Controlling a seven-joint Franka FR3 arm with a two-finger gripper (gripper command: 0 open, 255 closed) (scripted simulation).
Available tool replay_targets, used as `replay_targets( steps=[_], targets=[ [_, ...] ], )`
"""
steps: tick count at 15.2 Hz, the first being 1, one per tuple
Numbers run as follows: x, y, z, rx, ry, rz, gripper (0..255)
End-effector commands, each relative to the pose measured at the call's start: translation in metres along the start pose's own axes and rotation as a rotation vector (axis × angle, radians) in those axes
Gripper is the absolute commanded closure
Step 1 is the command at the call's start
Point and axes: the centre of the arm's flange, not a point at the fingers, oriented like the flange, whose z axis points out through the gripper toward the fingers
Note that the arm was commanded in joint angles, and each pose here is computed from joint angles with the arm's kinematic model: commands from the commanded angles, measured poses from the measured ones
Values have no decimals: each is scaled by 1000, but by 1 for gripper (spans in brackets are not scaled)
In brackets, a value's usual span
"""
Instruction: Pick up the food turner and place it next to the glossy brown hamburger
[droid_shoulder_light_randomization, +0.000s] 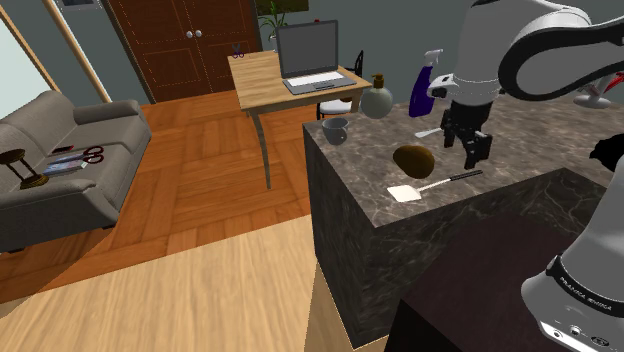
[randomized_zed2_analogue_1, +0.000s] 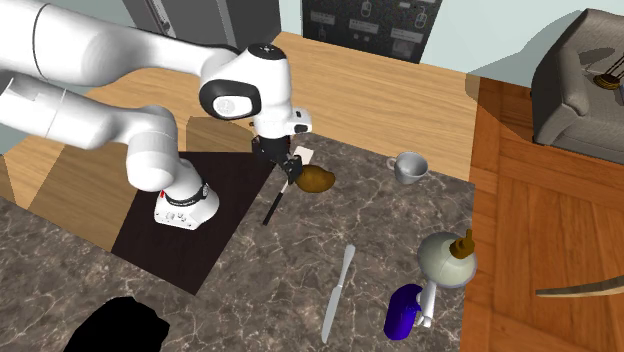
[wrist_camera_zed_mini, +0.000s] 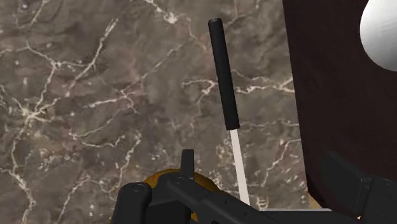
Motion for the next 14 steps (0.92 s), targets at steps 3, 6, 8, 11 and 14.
replay_targets(
  steps=[3,6,8,11,14],
  targets=[
    [6,0,39,-13,-7,-192,0],
    [5,0,55,-13,-7,-192,0],
    [5,0,65,-13,-7,-192,0],
    [5,0,74,-13,-7,-192,0],
    [5,0,74,-13,-7,-192,0]
  ],
)
